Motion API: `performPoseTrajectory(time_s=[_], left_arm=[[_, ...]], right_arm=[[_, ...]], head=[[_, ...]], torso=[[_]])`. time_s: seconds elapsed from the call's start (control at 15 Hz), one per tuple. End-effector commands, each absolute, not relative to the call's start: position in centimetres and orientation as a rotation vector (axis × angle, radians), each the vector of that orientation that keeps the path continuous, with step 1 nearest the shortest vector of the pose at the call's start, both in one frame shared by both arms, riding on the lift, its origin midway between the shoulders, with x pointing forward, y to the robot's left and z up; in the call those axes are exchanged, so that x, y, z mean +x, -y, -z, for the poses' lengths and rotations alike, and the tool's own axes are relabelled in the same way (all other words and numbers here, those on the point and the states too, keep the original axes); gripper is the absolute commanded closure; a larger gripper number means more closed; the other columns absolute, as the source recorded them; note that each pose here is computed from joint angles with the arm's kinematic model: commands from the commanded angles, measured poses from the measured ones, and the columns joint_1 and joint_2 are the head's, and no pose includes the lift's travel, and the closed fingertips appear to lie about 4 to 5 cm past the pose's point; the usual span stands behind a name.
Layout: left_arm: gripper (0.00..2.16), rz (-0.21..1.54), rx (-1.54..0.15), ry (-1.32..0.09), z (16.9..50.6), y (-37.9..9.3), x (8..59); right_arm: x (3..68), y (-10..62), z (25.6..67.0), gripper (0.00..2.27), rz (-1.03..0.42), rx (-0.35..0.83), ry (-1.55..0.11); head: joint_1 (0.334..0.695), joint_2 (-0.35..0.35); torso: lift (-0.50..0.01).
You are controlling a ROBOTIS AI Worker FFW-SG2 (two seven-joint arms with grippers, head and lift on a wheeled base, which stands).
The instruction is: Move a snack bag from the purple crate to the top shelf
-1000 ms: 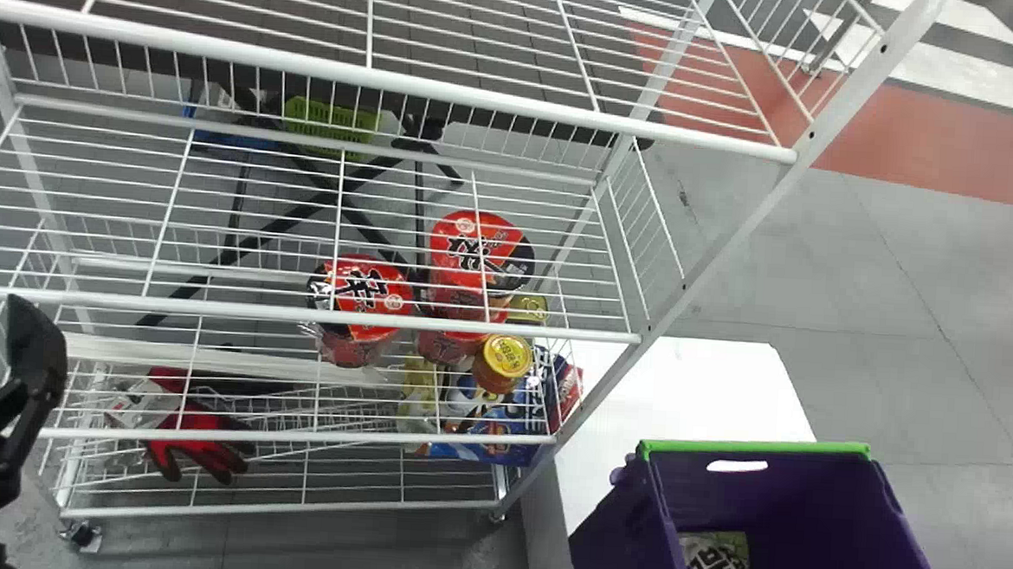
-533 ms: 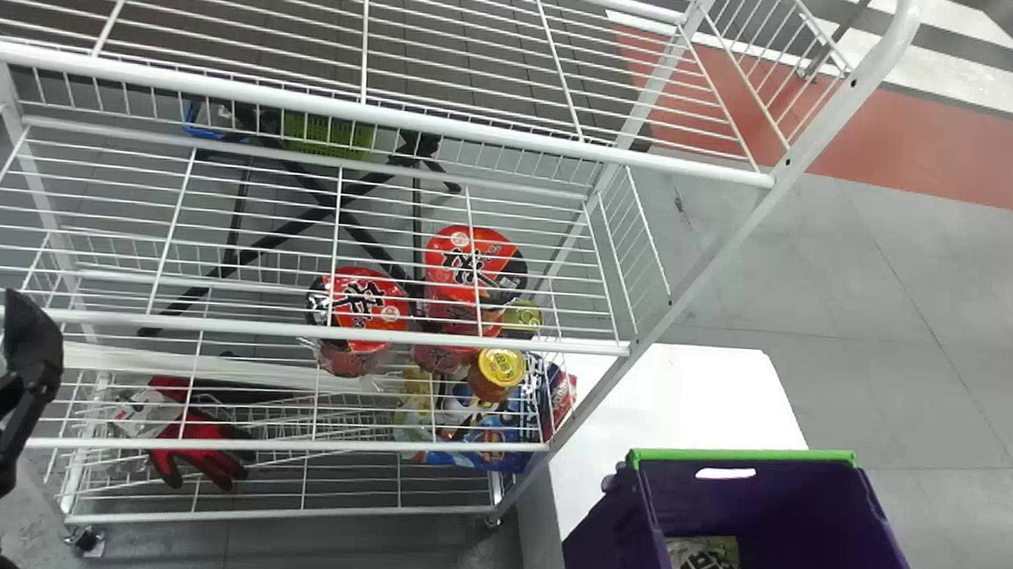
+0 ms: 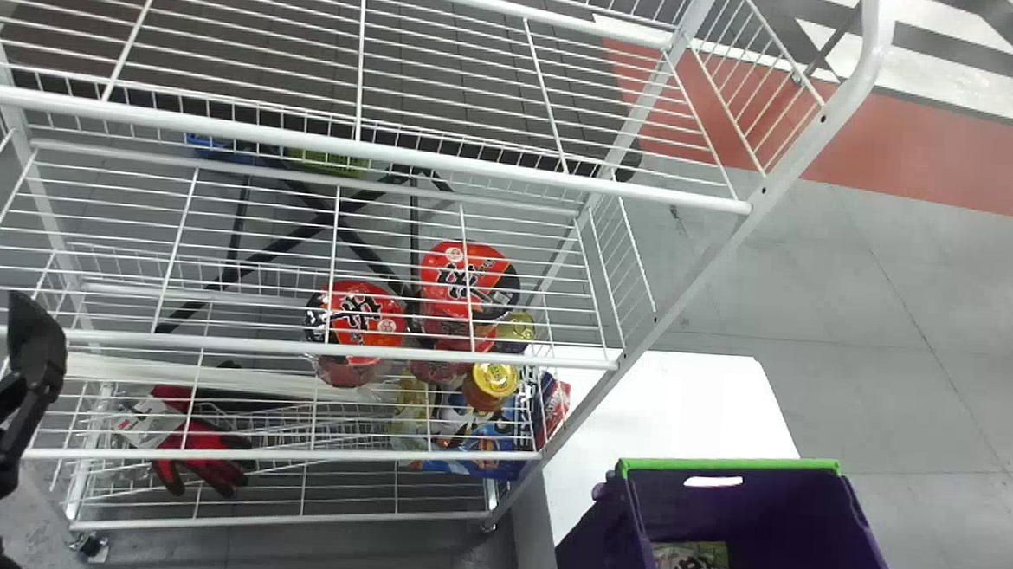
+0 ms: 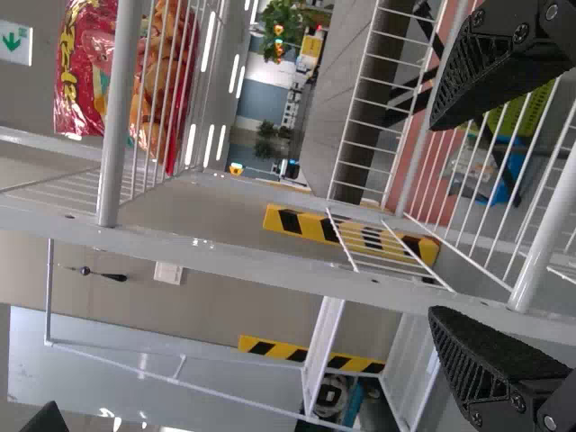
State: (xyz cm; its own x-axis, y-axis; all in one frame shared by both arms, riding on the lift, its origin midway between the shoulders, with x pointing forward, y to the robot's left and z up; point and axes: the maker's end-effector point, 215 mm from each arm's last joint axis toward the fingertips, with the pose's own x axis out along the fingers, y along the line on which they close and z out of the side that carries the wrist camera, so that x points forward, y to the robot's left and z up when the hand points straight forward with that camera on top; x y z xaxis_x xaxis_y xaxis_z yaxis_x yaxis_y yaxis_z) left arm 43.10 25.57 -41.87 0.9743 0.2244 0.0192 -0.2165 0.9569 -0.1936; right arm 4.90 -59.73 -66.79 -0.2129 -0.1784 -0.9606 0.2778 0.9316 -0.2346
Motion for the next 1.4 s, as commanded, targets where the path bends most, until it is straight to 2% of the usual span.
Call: performPoseTrajectory(time_s=[0.0, 1.33], left_arm=[[0.09, -0.224, -0.191, 0.039, 41.99, -25.59, 43.07], [0.09, -0.249, -0.179, 0.053, 41.85, -26.11, 42.75]], right_arm=[[4.79, 59.73, 66.84, 2.11, 0.417, 0.074, -1.737], [5.26, 60.25, 67.23, 2.11, 0.402, 0.046, -1.715]], head=[[0.695, -0.35], [0.695, -0.35]], torso=[[-0.244], [-0.163]])
